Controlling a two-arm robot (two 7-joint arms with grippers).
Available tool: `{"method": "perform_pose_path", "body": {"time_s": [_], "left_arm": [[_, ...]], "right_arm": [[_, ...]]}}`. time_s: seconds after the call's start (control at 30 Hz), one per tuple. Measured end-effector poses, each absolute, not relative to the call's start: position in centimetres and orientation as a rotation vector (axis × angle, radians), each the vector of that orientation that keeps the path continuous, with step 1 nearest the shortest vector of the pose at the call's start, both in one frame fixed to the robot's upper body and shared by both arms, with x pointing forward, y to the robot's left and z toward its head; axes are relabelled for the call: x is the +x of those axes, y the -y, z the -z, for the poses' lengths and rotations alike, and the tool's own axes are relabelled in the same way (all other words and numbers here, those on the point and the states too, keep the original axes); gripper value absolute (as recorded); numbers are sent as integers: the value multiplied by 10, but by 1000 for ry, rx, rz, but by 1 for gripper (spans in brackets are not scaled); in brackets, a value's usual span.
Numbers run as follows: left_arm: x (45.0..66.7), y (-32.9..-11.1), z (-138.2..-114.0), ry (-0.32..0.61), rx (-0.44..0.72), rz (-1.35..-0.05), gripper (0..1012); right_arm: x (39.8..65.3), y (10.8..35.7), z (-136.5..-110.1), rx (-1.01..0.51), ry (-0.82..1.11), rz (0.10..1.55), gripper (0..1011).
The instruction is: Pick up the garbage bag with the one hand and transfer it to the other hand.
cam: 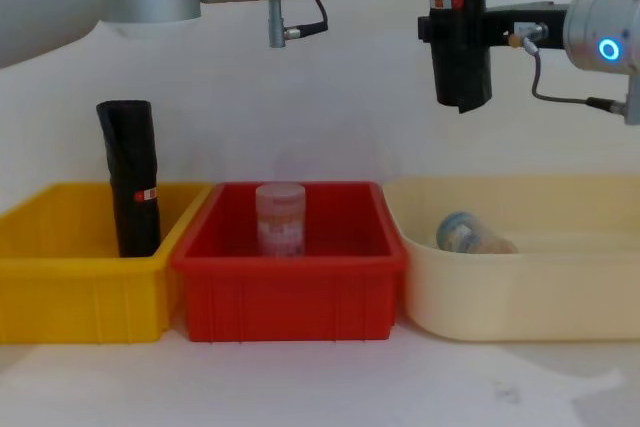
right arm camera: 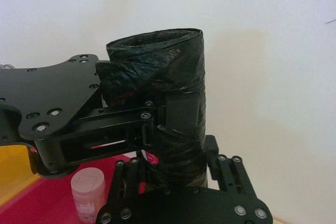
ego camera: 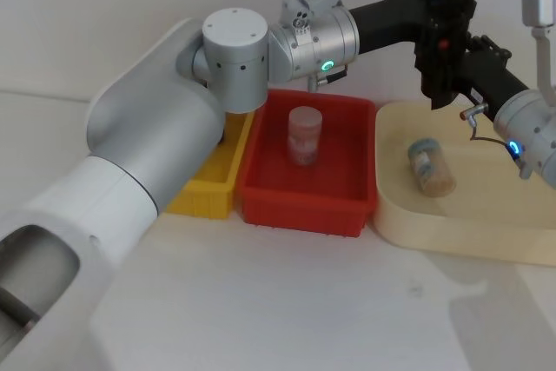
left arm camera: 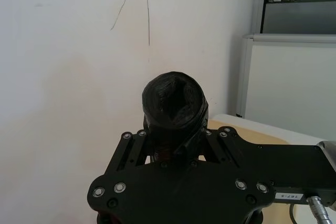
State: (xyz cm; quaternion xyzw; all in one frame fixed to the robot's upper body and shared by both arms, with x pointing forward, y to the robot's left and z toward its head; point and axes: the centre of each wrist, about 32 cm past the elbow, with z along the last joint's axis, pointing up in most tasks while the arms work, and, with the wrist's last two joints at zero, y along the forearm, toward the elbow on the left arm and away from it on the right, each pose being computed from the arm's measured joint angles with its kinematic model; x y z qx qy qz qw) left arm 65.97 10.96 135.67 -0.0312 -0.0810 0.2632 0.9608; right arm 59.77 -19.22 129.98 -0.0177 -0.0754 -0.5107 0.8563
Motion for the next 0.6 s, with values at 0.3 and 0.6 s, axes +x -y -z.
{"method": "perform_pose_path", "body": {"time_s": [0.3,0.6], "left_arm": [[660,-110,-1357,164,-63,-533,387],[660,-110,-1357,164,-63,-533,387]], "right_arm": [[599,191,-1300,-36,160,1074,545],[599,191,-1300,-35,161,1074,545]]}}
